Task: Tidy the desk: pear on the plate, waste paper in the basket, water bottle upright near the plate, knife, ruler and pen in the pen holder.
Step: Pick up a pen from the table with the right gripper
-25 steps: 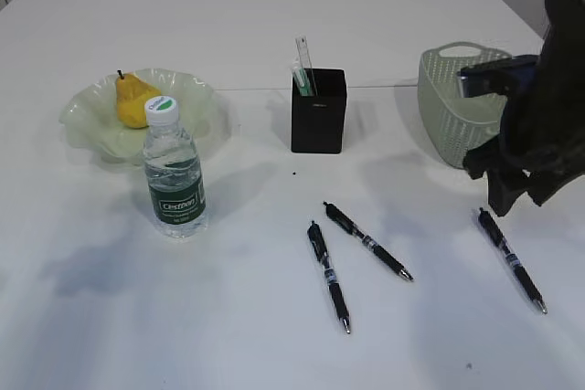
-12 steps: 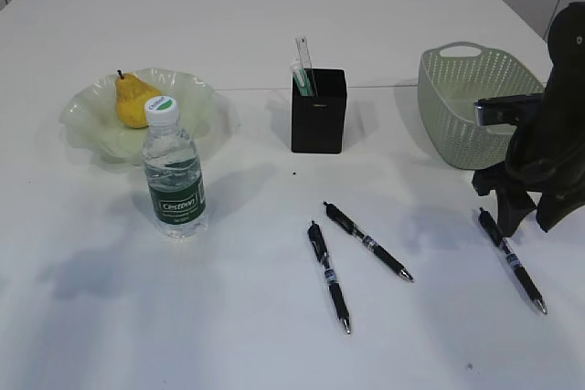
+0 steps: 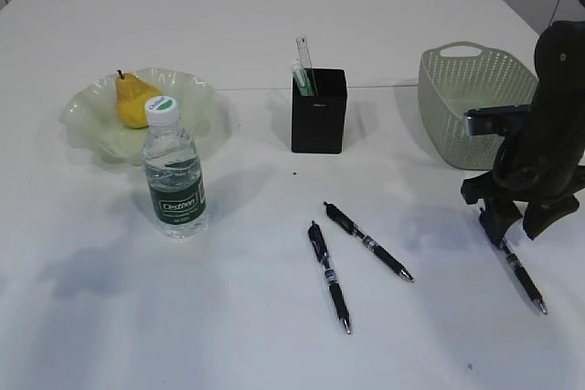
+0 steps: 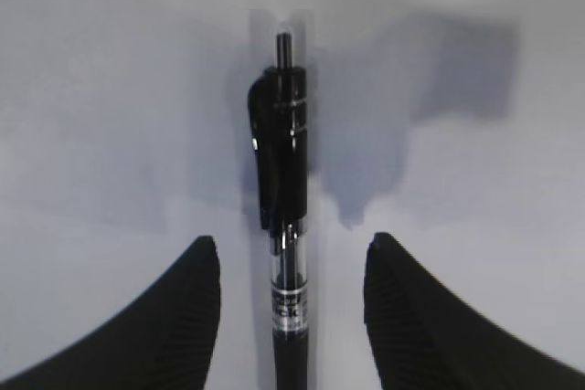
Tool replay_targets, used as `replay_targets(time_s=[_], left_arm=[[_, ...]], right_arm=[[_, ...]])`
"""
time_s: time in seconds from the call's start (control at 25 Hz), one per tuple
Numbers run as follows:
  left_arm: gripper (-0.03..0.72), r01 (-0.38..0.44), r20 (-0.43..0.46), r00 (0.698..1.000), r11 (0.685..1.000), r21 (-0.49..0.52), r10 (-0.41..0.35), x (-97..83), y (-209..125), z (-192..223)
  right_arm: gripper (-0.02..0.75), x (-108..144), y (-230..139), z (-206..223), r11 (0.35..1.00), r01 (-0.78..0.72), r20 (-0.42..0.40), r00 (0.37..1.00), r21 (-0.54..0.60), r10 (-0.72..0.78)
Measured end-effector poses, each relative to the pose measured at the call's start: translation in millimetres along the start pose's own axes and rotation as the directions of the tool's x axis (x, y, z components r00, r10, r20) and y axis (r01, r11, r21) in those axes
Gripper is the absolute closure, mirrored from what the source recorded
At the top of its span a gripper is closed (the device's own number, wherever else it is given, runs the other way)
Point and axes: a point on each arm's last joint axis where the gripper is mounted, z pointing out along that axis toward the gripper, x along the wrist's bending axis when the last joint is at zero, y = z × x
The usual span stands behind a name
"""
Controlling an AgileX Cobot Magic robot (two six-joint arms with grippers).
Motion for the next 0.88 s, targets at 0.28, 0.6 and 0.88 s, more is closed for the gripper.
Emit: replay_targets(time_s=[0.28,0.6,0.88], left_arm=[[0.221,0.000,0.000,1.000,1.000,-0.002,0.000,0.0,0,0],[0.221,0.000,0.000,1.000,1.000,-0.008,0.000,0.0,1,0],[0.221,0.000,-0.001,1.000,1.000,-0.014,0.000,0.1,1,0]], right_arm=[[0.360,0,5,4,0.999,-0.002,-0.001,1.000,-0.039,0.002],[0.359,1,8,14,0.999,-0.003,-0.001,1.000,-0.041,0.003],[0.370,1,8,18,0.999,-0.007,-0.002,1.000,-0.035,0.007]])
